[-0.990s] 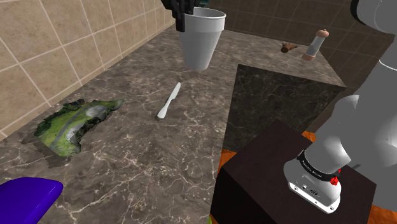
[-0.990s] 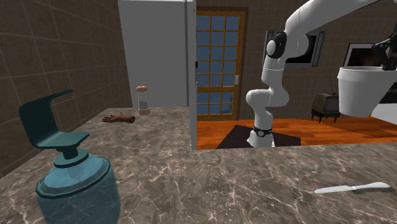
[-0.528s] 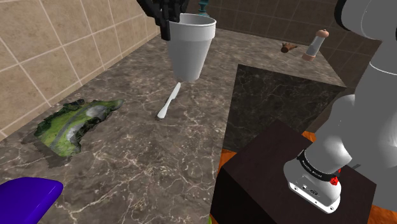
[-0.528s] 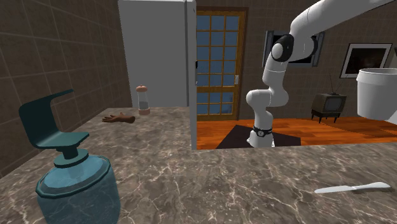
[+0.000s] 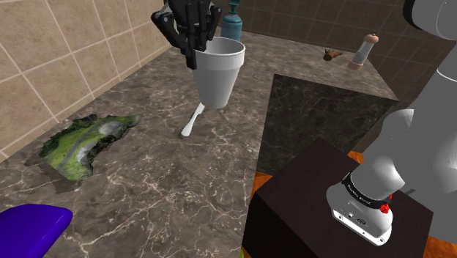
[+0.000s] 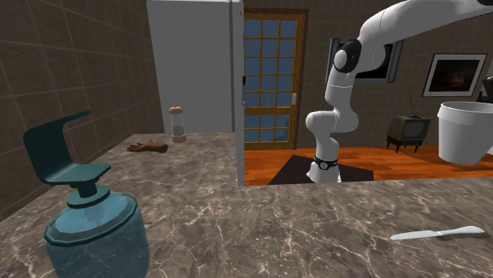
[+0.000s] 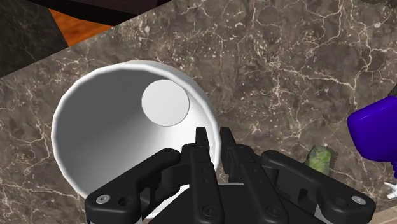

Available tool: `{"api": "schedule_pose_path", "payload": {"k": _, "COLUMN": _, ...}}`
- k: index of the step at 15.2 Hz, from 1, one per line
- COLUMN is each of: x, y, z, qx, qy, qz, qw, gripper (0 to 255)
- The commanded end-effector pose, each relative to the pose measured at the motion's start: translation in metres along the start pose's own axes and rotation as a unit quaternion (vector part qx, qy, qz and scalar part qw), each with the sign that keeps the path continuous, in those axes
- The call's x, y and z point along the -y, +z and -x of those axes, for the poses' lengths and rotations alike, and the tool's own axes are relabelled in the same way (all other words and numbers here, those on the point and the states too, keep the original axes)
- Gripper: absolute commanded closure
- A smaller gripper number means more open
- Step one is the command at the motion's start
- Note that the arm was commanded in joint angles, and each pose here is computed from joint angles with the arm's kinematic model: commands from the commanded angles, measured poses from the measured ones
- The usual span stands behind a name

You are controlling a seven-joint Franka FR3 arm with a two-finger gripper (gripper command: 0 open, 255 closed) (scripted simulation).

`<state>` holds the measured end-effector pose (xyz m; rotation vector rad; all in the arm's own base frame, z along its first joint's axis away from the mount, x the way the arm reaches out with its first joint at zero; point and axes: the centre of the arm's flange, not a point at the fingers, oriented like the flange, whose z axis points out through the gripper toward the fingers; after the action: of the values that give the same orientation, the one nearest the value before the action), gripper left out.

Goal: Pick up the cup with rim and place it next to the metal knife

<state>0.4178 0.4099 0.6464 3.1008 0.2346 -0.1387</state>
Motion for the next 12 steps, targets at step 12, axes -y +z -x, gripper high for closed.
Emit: {"api": "schedule_pose_path", "payload": {"k": 12, "x": 0.002, "y": 0.068, "z": -0.007, "qx": 0.0, "qy": 0.0, "qz": 0.0, "qw": 1.0, "gripper": 255}}
